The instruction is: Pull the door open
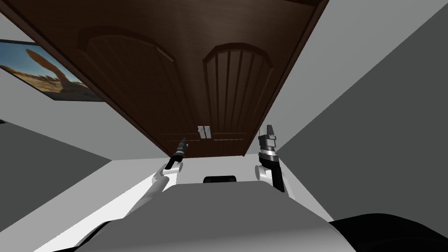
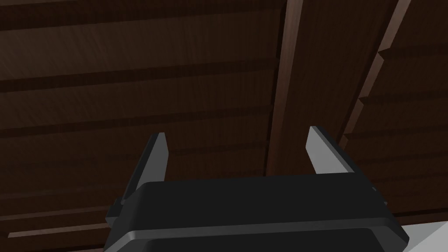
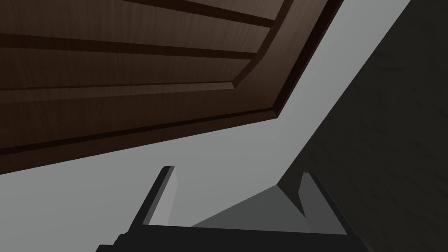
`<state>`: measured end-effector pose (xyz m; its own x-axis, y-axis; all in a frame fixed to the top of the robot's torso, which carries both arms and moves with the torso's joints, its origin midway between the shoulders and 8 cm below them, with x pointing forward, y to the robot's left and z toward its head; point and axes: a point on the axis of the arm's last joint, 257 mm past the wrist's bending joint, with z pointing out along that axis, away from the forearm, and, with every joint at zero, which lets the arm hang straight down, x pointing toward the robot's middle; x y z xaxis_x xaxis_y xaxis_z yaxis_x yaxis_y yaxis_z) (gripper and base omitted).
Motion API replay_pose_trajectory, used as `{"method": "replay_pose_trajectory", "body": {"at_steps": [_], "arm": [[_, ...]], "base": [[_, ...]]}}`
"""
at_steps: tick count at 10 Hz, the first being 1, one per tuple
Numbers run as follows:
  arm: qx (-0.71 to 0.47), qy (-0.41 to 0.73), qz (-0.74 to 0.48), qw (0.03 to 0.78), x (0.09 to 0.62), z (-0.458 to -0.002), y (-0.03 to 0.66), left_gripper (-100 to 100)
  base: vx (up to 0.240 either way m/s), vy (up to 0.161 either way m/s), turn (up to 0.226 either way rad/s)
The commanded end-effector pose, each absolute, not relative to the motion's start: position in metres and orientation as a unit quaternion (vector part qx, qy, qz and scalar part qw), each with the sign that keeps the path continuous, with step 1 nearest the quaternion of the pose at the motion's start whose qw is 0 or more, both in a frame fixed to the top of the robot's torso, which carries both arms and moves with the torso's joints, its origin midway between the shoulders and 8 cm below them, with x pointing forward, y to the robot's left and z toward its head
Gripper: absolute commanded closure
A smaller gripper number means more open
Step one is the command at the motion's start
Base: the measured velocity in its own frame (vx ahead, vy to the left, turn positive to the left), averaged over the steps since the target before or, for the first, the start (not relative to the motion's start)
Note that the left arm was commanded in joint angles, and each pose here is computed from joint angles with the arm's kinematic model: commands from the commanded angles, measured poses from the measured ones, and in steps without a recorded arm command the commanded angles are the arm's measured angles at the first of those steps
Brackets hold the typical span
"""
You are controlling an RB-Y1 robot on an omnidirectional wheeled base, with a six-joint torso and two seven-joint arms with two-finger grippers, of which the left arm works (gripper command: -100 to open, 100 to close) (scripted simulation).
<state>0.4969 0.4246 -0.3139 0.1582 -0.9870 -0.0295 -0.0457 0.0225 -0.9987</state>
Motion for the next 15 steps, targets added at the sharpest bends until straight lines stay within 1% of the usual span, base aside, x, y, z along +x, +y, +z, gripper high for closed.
{"method": "replay_pose_trajectory", "body": {"at_steps": [1,3,6,9,11,12,13,15], "arm": [[-0.553,0.473,-0.422,0.541,0.486,-0.317,0.449,-100],[-0.561,0.470,-0.404,0.549,0.479,-0.320,0.473,-100],[-0.558,0.469,-0.411,0.548,0.487,-0.315,0.464,-100],[-0.544,0.469,-0.439,0.540,0.507,-0.304,0.429,-100],[-0.533,0.469,-0.458,0.534,0.519,-0.296,0.404,-100],[-0.537,0.470,-0.451,0.536,0.518,-0.300,0.411,-100],[-0.537,0.470,-0.451,0.536,0.518,-0.300,0.411,100],[-0.537,0.470,-0.451,0.536,0.518,-0.300,0.411,100]], "base": [[0.007,0.060,0.147],[0.071,0.067,0.089],[0.188,0.010,-0.036],[0.215,-0.073,-0.154],[0.212,-0.166,-0.195],[0.086,-0.085,-0.025],[-0.007,0.011,0.030],[-0.034,0.025,-0.021]]}}
